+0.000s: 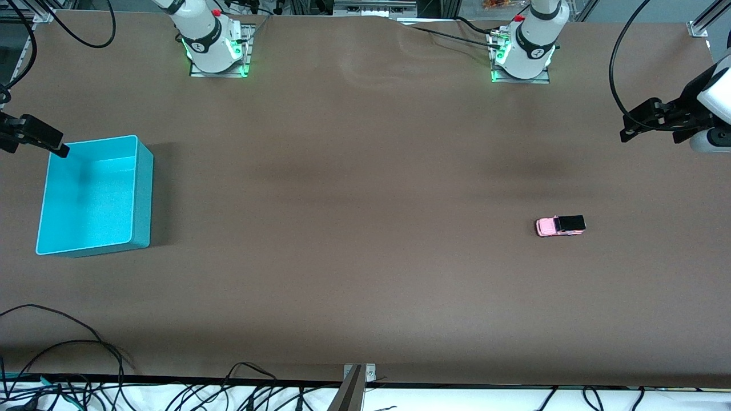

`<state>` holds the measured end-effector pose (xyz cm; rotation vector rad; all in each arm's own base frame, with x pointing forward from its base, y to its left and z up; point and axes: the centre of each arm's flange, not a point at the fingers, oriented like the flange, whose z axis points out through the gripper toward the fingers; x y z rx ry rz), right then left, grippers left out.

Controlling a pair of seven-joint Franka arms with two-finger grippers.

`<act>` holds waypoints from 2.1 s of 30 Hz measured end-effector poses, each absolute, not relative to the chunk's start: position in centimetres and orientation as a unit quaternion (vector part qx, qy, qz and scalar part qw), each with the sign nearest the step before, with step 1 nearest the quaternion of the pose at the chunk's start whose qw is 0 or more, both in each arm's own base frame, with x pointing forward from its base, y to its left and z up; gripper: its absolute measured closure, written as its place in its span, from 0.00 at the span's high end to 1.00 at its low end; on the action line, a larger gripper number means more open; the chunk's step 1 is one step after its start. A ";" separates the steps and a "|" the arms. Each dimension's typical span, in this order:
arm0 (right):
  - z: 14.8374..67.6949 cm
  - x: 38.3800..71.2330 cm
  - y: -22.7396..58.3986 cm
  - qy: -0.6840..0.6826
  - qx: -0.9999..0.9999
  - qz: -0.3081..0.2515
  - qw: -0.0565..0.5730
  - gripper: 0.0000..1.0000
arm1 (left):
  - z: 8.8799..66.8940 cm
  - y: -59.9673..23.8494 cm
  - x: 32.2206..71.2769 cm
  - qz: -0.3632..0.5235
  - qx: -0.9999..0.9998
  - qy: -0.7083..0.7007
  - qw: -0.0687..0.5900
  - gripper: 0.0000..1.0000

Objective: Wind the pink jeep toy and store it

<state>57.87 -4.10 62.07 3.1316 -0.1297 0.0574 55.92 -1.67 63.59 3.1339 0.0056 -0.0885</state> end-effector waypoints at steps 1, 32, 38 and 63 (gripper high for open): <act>62.1 57.9 -4.1 -0.041 0.999 0.018 0.003 1.00 | 63.6 -1.6 55.9 -0.028 1.000 0.002 0.003 1.00; 62.1 57.9 -4.1 -0.041 0.999 0.018 0.003 1.00 | 59.1 -0.7 57.4 -0.051 0.999 0.010 0.004 1.00; 62.1 57.9 -4.1 -0.041 0.999 0.018 0.003 1.00 | 55.8 -0.7 58.0 -0.053 0.999 0.011 0.004 1.00; 62.1 57.9 -4.1 -0.041 0.999 0.018 0.003 1.00 | 42.5 1.0 58.5 -0.034 0.999 0.027 0.005 1.00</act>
